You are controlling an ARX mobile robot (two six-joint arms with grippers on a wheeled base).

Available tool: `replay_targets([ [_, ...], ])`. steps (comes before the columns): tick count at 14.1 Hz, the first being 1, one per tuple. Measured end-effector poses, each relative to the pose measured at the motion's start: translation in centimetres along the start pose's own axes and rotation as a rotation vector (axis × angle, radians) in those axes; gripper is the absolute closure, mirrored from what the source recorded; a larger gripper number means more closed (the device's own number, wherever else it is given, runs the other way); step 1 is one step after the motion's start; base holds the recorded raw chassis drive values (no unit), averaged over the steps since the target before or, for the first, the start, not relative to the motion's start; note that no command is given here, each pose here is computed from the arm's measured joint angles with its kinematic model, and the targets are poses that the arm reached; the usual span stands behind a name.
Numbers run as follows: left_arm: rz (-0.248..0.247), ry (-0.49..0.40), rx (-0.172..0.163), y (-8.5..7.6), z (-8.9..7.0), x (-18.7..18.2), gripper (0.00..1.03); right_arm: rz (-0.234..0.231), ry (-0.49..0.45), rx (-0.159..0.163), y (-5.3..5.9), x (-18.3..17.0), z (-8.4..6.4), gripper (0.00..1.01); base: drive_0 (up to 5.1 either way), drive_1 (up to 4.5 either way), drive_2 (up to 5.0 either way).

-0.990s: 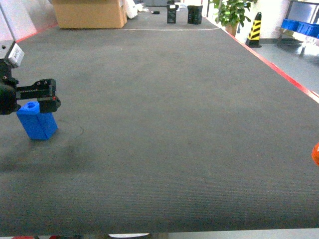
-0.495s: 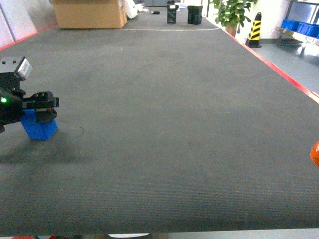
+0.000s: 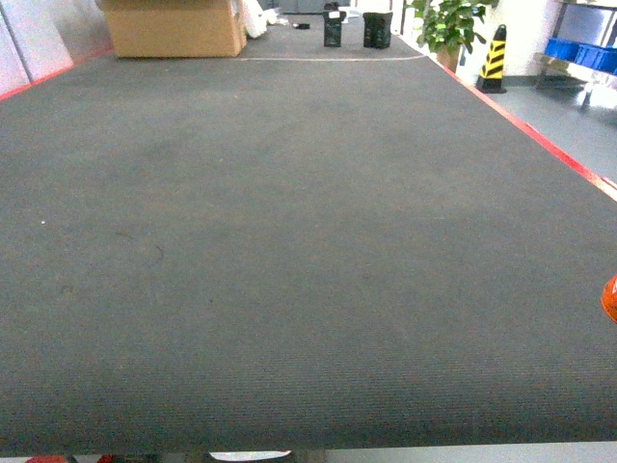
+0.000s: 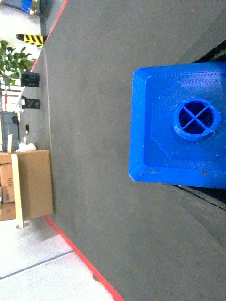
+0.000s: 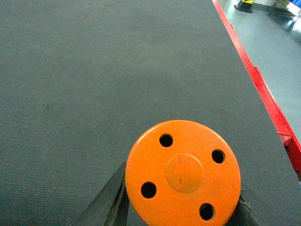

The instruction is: Sort blue parts and orange caps into right shelf containers

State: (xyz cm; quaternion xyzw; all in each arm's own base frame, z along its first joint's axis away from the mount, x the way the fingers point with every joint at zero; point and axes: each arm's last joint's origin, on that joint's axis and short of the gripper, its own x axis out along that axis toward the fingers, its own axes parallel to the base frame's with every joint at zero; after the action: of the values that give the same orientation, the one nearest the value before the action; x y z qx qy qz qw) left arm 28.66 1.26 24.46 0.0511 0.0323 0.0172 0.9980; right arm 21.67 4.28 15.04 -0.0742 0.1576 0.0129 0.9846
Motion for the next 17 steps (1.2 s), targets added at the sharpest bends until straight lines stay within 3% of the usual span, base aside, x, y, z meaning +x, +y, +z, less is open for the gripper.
replay_targets([
  [1,0.008,-0.006,0.005,0.1,0.1,0.1,0.58,0.000,0.000,0.000,0.0,0.0,0.0,0.58,0.0,0.00,0.0],
  [3,-0.001,0.129,0.008,-0.1,-2.9,0.6,0.58,0.000,0.000,0.000,0.0,0.0,0.0,0.58,0.0,0.00,0.0],
  [6,0.016,0.074,0.008,0.2,-1.8,0.4,0.58,0.004,-0.003,0.001,0.0,0.0,0.0,0.58,3.3,-1.57,-1.6],
  [17,0.011,0.082,0.008,0.1,-2.0,0.4,0.58,0.002,-0.003,0.001,0.0,0.0,0.0,0.58,5.0,-2.35,-2.4],
])
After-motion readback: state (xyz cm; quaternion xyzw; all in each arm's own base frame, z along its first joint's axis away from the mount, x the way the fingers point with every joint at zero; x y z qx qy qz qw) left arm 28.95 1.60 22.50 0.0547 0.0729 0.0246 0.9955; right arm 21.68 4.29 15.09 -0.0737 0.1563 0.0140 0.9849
